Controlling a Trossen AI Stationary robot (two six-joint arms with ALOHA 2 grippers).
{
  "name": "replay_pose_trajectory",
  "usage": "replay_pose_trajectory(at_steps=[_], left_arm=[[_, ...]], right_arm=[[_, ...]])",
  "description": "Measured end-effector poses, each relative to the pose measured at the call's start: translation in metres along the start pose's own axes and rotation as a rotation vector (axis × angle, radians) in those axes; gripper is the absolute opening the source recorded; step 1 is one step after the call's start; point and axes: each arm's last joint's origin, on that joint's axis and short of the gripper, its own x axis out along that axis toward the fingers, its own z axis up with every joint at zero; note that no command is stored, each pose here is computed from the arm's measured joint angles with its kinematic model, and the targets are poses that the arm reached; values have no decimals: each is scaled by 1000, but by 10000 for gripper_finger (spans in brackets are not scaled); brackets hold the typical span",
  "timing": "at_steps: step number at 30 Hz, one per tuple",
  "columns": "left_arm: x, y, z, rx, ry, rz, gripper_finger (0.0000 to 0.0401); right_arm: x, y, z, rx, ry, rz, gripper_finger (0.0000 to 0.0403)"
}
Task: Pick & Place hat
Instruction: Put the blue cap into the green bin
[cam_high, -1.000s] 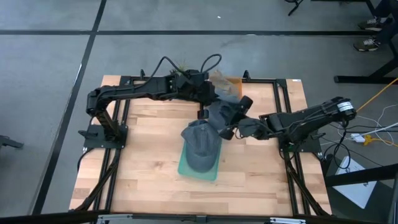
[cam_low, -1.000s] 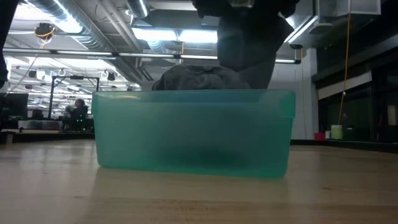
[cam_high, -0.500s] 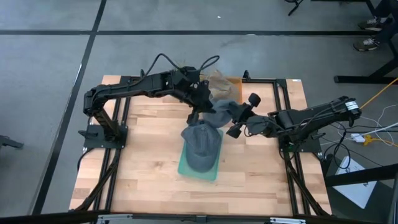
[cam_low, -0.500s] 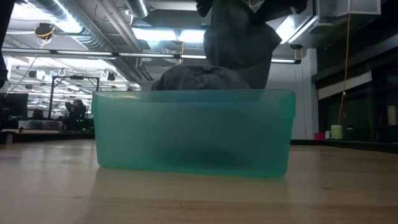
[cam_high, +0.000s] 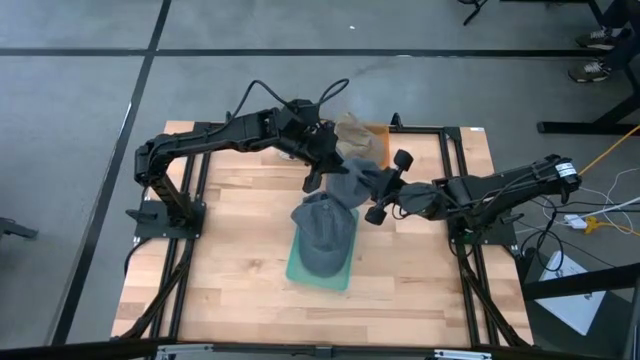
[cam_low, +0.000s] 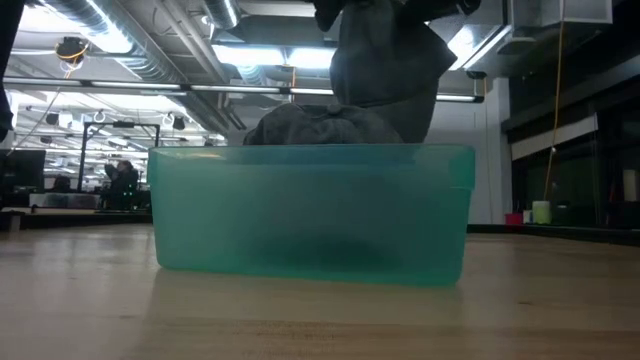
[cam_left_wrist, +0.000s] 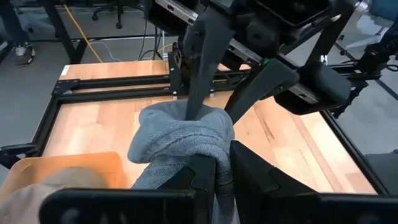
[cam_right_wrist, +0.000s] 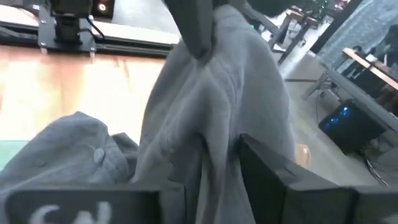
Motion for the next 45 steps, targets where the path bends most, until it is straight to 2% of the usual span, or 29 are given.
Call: replay_pose_trajectory(at_steps=[2, 6, 7, 12, 19, 23, 27, 33, 38, 45], left_arm=[[0, 0, 0, 0, 0, 0, 34], [0, 0, 0, 0, 2, 0, 35], [0, 0, 0, 0, 3, 0, 36], [-1, 3, -3, -10, 19, 7, 37], [-3, 7, -5, 25, 43, 28, 46], [-2, 5, -4, 45, 34, 9, 71], [-3, 7, -2, 89, 7, 25, 116], [1, -4, 6, 228, -54, 7, 190], [9, -25, 9, 393, -57, -26, 231], [31, -45, 9, 639, -7, 126, 245]], right_arm=[[0, 0, 1, -4, -8, 13, 91], [0, 1, -2, -30, 12, 32, 19], [-1, 0, -2, -39, 18, 41, 12], [-16, -10, -3, -3, 16, 97, 6], [-62, -45, 3, 99, -104, 252, 4], [-78, -62, -3, 159, -111, 297, 3], [-86, -69, -7, 198, -102, 341, 2], [-84, -66, -10, 199, -57, 371, 1], [-79, -60, -9, 196, -48, 370, 1], [-71, -48, -7, 174, -27, 427, 1]])
